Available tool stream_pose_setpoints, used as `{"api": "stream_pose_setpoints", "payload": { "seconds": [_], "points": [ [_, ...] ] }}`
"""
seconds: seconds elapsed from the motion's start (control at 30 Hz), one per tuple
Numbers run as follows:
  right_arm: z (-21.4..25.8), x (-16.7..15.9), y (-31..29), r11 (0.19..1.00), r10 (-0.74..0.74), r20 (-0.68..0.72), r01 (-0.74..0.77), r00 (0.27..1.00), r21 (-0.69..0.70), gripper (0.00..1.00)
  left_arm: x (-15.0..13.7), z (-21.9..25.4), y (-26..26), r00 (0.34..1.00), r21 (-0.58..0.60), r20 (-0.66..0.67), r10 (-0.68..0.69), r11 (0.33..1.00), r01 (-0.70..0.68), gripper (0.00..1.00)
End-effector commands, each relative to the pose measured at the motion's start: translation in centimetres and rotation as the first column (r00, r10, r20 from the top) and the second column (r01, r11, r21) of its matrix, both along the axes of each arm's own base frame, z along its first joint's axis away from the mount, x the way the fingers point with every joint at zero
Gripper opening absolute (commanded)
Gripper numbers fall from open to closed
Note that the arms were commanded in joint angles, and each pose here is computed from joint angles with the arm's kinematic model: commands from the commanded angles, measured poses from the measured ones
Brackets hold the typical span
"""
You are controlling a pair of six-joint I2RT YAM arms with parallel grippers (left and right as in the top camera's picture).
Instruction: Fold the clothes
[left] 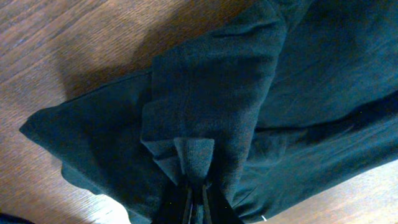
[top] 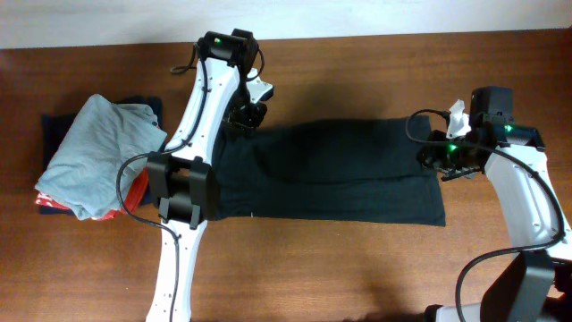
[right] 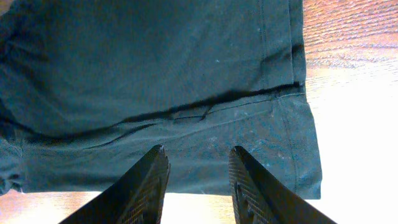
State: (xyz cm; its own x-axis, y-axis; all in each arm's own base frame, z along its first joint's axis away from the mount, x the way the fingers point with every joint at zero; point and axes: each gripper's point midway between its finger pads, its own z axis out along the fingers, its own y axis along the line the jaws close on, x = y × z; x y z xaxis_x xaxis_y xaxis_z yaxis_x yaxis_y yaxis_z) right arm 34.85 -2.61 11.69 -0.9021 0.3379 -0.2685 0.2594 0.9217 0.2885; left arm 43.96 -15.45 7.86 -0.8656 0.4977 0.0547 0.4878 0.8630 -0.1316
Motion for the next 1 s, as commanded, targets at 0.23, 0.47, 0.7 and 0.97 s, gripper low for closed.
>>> {"api": "stream_pose_setpoints", "payload": {
  "seconds": [0.23, 0.47, 0.7, 0.97],
  "points": [
    [-0.1, -0.2, 0.0, 1.000, 0.003, -0.014, -0.004, 1.000, -0.007, 0.37, -0.7, 5.5, 0.0, 0.995, -0.043, 0.082, 0.060, 0.998, -0.056, 0.10],
    [-0.1, -0.1, 0.0, 1.000, 0.003, -0.014, -0.004, 1.000, -0.007, 0.37, -2.8, 2.4, 0.7, 0.997, 0.005, -0.043, 0.063, 0.998, -0.062, 0.15],
    [-0.1, -0.1, 0.0, 1.000, 0.003, -0.011, -0.003, 1.000, -0.008, 0.37, -4.3, 0.8, 1.2, 0.991, 0.032, -0.116, 0.065, 0.998, -0.061, 0.14],
    [0.0, 0.0, 0.0, 1.000, 0.004, -0.007, -0.004, 1.000, -0.008, 0.37, -4.2, 7.9, 2.3, 0.990, 0.041, 0.073, 0.120, 0.991, -0.124, 0.14]
  ]
}}
